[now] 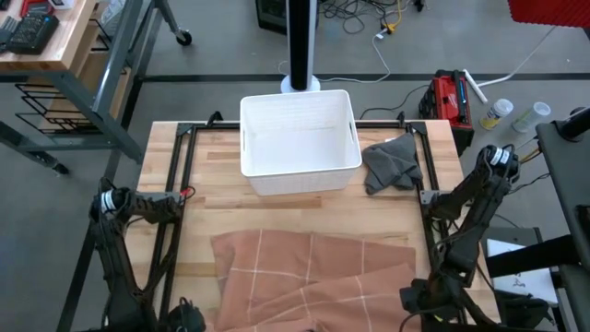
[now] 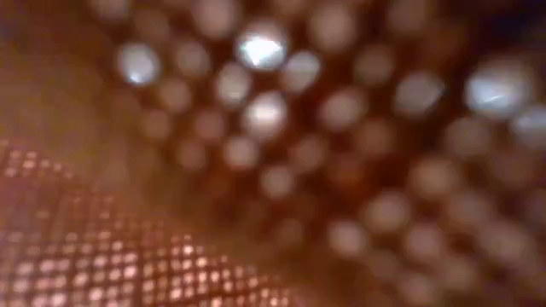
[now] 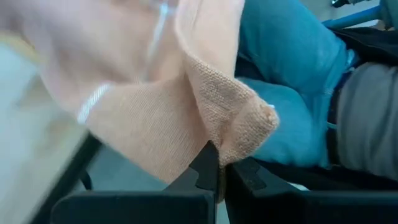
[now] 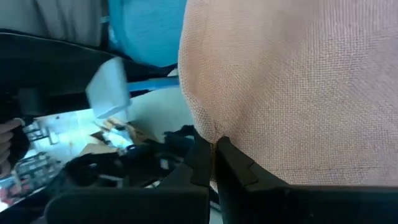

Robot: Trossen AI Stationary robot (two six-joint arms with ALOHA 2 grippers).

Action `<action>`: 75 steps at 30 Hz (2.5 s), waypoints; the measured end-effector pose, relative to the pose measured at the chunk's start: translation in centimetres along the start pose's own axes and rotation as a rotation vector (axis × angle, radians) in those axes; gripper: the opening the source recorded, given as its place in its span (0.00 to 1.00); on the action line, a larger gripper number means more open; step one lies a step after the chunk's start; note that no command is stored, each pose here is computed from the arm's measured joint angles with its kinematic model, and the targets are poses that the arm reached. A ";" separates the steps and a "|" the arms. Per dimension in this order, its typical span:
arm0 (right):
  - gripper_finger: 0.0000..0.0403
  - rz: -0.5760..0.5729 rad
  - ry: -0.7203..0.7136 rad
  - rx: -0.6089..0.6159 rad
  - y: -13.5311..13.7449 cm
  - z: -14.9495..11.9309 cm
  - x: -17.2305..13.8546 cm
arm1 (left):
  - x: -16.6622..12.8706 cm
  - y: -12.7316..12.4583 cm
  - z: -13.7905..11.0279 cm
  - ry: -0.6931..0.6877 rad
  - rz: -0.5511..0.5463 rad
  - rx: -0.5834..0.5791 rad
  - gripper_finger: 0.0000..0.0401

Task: Fold towel
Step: Fold the brown squared towel

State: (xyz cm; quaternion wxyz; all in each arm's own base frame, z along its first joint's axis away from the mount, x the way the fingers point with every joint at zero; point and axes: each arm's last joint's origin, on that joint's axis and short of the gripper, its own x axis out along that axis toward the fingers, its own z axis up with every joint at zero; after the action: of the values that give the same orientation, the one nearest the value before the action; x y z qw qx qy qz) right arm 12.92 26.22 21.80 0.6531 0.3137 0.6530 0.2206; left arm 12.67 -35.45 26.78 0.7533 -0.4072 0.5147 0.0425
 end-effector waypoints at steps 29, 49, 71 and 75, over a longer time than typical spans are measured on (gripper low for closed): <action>0.00 -0.635 -0.265 0.098 -2.1 -0.8 -2.8 | -3.0 5.9 0.3 -0.355 0.482 0.117 0.00; 0.00 -1.025 -0.407 0.288 -5.3 -0.4 -5.7 | 1.1 13.5 3.3 -0.510 0.824 0.097 0.00; 0.04 -1.132 -0.405 0.365 -8.8 2.2 -6.4 | 2.6 16.1 4.5 -0.535 0.885 0.107 0.11; 0.14 -1.126 -0.411 0.372 -8.8 2.3 -6.4 | 2.7 16.1 4.5 -0.529 0.875 0.101 0.19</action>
State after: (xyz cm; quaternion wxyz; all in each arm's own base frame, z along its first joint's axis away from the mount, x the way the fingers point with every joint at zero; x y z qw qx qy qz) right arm 13.78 15.32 20.14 0.7159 0.0661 0.6066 -0.3394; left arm 9.49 -22.78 16.08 0.7883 -0.0920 0.4299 0.4304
